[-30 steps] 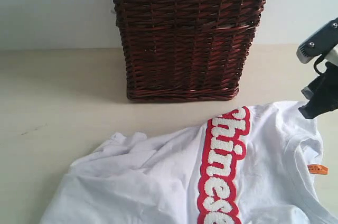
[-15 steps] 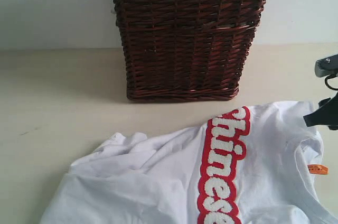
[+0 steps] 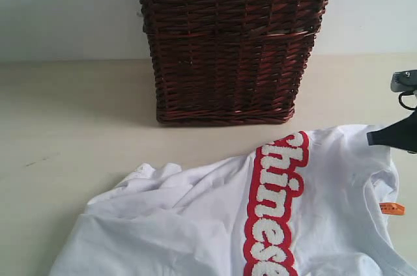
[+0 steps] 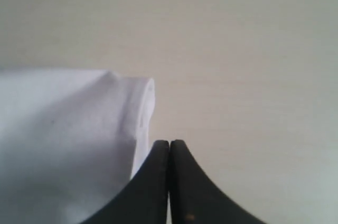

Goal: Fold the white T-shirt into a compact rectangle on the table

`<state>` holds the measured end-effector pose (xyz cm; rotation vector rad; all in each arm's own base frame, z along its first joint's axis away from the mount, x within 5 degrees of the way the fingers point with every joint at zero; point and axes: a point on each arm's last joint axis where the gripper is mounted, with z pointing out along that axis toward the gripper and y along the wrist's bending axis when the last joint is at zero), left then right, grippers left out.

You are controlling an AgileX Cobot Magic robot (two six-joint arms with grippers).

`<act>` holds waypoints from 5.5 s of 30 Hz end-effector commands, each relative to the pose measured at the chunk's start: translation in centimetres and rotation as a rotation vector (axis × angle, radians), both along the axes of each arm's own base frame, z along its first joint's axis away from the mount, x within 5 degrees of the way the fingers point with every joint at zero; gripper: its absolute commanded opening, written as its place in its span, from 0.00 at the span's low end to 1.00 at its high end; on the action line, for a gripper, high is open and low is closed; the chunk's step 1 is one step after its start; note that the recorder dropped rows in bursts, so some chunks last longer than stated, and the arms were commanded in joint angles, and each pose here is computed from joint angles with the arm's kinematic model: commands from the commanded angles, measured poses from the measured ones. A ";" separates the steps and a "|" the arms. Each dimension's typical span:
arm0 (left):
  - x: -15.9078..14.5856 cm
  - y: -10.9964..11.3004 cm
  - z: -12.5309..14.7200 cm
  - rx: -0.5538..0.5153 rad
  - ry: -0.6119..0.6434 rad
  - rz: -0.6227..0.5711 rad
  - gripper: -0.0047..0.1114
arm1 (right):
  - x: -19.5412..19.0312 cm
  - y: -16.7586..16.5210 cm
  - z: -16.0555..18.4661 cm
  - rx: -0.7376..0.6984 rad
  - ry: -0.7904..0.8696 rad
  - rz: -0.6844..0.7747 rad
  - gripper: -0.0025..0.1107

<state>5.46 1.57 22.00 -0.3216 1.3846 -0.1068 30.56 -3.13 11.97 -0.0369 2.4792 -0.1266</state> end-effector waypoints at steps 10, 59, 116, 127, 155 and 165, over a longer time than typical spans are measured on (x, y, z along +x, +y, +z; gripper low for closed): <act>0.0 0.0 -0.1 0.007 -0.001 0.001 0.04 | -1.4 1.6 4.0 0.045 0.010 0.048 0.02; 0.0 0.0 -0.1 0.007 -0.001 0.001 0.04 | -2.5 -0.2 1.0 0.013 0.069 0.019 0.21; 0.0 0.0 -0.1 0.007 -0.001 0.001 0.04 | -6.6 5.2 2.1 0.104 0.258 0.629 0.42; 0.0 0.0 -0.1 0.007 -0.001 0.001 0.04 | -8.6 6.7 2.0 0.279 0.378 0.761 0.37; 0.0 0.0 -0.1 0.007 -0.001 0.001 0.04 | -12.2 6.4 2.1 0.297 0.658 1.132 0.02; 0.0 0.0 -0.1 0.007 -0.001 0.001 0.04 | -11.4 7.5 2.6 0.358 0.498 1.170 0.04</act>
